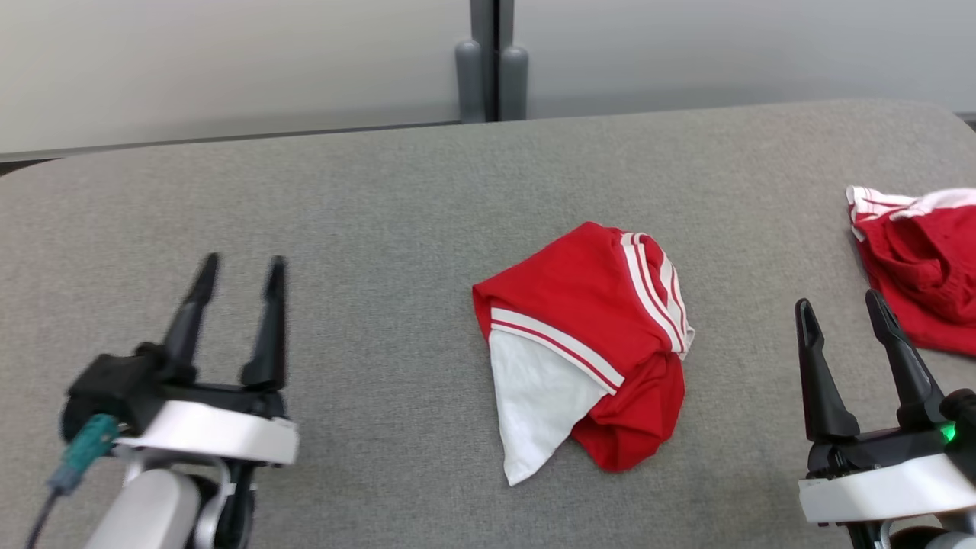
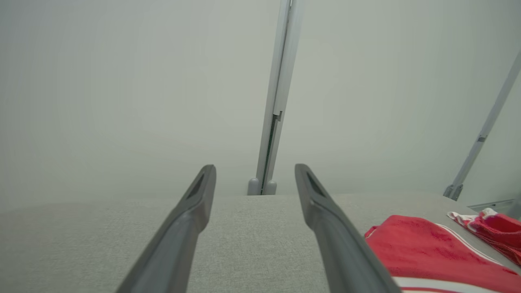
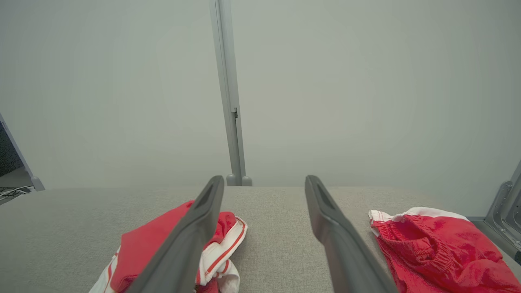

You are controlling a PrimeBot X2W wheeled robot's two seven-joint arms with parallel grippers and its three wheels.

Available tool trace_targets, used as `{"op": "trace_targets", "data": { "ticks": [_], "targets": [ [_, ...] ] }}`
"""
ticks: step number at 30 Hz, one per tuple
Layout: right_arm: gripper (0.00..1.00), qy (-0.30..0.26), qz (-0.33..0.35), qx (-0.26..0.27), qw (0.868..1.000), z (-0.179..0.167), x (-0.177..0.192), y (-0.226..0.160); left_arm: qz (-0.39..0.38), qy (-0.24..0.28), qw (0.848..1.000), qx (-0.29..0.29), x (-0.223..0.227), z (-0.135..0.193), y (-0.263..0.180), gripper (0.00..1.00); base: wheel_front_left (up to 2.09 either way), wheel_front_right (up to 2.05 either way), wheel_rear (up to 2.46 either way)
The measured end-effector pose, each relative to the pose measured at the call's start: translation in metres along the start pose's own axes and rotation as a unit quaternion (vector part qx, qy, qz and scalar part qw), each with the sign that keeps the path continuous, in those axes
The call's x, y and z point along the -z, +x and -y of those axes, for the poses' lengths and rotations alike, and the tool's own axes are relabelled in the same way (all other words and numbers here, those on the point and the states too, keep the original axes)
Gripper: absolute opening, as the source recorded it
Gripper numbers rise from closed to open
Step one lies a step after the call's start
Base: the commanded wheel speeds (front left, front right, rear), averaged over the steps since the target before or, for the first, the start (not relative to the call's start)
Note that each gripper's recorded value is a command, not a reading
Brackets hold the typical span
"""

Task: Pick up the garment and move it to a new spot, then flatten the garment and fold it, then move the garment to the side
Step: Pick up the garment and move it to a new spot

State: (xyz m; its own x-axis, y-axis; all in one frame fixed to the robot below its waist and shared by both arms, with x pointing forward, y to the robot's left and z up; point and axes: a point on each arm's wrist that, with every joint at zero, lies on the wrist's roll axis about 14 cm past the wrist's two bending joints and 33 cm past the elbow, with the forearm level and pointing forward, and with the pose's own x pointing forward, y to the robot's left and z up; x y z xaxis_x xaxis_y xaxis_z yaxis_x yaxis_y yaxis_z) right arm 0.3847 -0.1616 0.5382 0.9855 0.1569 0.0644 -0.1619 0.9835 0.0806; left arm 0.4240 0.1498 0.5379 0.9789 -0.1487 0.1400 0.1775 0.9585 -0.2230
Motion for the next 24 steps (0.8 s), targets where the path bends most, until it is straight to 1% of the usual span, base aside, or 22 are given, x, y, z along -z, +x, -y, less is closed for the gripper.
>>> {"op": "trace_targets", "data": {
  "ticks": [3,4,7,9,13,19,24],
  "targets": [
    [1.00,0.000,0.001,-0.009,1.000,-0.006,-0.003,-0.002,0.005,0.012,0.999,-0.044,-0.008,-0.032,-0.015,1.00,0.00,0.00,0.00],
    [1.00,0.000,0.001,-0.009,1.000,-0.006,-0.003,-0.002,0.005,0.012,0.999,-0.044,-0.008,-0.032,-0.015,1.00,0.00,0.00,0.00],
    [1.00,-0.001,0.002,-0.014,1.000,-0.009,-0.006,-0.005,0.002,0.026,0.997,-0.070,-0.012,-0.051,-0.032,1.00,0.00,0.00,0.00],
    [1.00,0.000,0.002,-0.015,1.000,-0.009,-0.007,-0.007,0.004,0.032,0.997,-0.076,-0.015,-0.058,-0.037,1.00,0.00,0.00,0.00],
    [1.00,-0.001,-0.002,-0.014,1.000,-0.009,-0.007,-0.015,-0.002,0.035,0.997,-0.071,-0.013,-0.056,-0.051,1.00,0.00,0.00,0.00],
    [1.00,-0.001,-0.008,-0.010,1.000,-0.005,-0.006,-0.030,-0.006,0.036,0.998,-0.059,-0.010,-0.042,-0.069,1.00,0.00,0.00,0.00],
    [1.00,-0.001,-0.007,-0.008,1.000,-0.004,-0.008,-0.040,-0.005,0.045,0.997,-0.062,-0.011,-0.035,-0.084,1.00,0.00,0.00,0.00]
  ]
}}
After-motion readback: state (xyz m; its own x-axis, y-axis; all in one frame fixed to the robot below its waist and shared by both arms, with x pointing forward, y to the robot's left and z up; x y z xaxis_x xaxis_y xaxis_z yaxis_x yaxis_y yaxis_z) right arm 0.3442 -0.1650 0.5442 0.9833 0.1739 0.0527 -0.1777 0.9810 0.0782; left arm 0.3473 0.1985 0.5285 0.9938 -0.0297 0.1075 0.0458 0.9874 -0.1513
